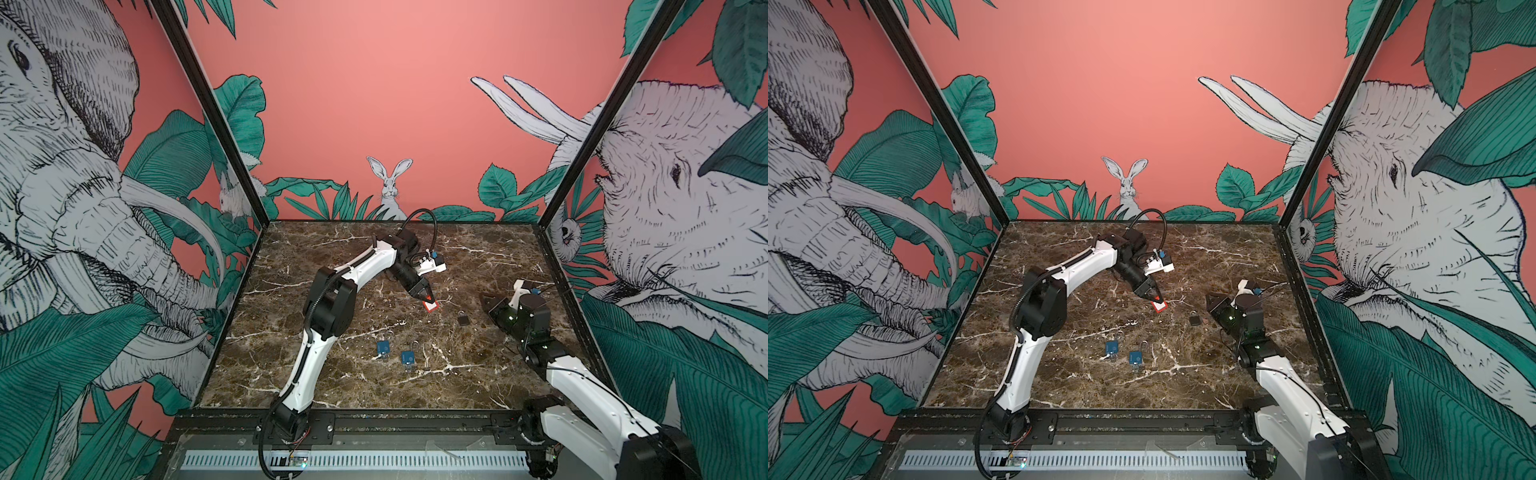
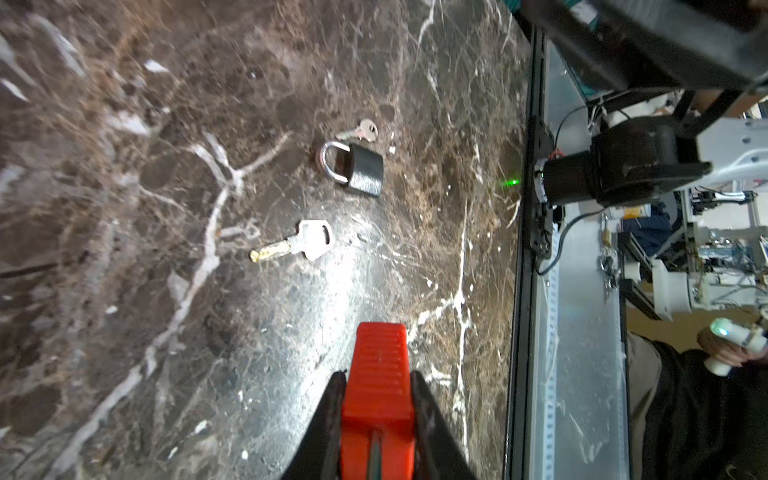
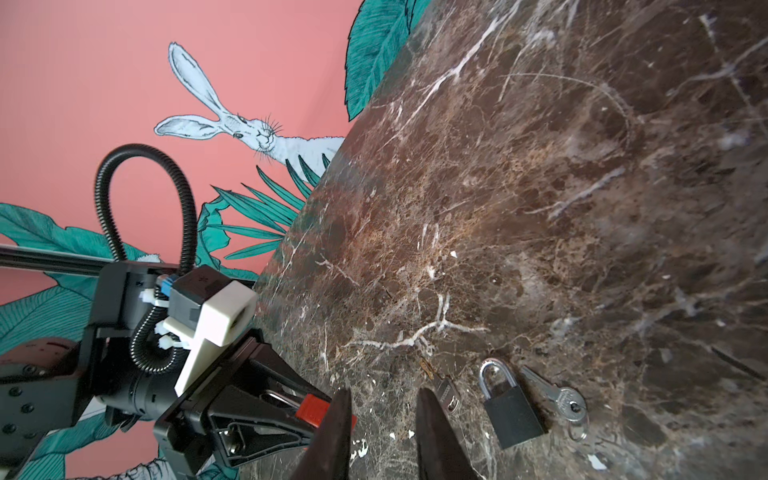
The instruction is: Lock with the key
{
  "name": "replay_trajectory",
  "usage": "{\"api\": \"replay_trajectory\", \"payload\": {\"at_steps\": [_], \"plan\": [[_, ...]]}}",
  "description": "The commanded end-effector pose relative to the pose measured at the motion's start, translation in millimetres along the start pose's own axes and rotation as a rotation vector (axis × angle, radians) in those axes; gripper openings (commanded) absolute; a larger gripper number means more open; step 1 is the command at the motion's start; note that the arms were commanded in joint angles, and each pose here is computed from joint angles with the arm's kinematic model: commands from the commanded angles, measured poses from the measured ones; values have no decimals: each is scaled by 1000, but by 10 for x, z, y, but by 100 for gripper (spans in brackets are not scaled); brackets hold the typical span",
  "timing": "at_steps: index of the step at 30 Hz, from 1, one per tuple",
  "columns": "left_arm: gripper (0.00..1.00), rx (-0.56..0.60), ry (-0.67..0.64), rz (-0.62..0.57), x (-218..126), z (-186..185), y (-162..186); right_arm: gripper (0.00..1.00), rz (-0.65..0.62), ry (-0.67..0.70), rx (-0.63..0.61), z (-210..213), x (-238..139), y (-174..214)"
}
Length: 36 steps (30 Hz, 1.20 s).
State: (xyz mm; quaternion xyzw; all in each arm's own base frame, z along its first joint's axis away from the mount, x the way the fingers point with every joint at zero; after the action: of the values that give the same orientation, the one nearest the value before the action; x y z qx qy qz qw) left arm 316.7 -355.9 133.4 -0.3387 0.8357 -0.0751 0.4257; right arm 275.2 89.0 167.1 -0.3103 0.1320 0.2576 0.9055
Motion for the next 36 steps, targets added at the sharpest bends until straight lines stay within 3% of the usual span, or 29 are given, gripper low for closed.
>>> {"api": "replay_trajectory", "payload": {"at_steps": [1, 20, 35, 36], "plan": [[0, 48, 49, 50, -54, -204, 55, 27, 25, -31, -20, 39, 29, 15], [0, 25, 55, 50, 455, 119, -126, 27, 54, -51, 21, -6, 85, 94], [0, -1, 41, 106, 564, 287, -62, 27, 76, -48, 24, -55, 129, 145], [9, 0, 38, 112, 570, 295, -55, 27, 78, -50, 24, -55, 133, 148]]}}
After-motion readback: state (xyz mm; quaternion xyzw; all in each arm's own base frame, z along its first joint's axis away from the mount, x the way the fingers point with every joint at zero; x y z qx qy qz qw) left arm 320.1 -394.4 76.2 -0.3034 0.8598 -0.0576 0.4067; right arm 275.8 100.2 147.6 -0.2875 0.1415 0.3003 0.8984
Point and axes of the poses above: each gripper's point midway between its finger pads, its own x axis out along the fingers, its own z axis along the line the jaws close on, y = z × x, the point moved 4 cm from there along -x, back along the fingers, and after that the axes turned 3 degrees about -x, right-handed, at the moved point
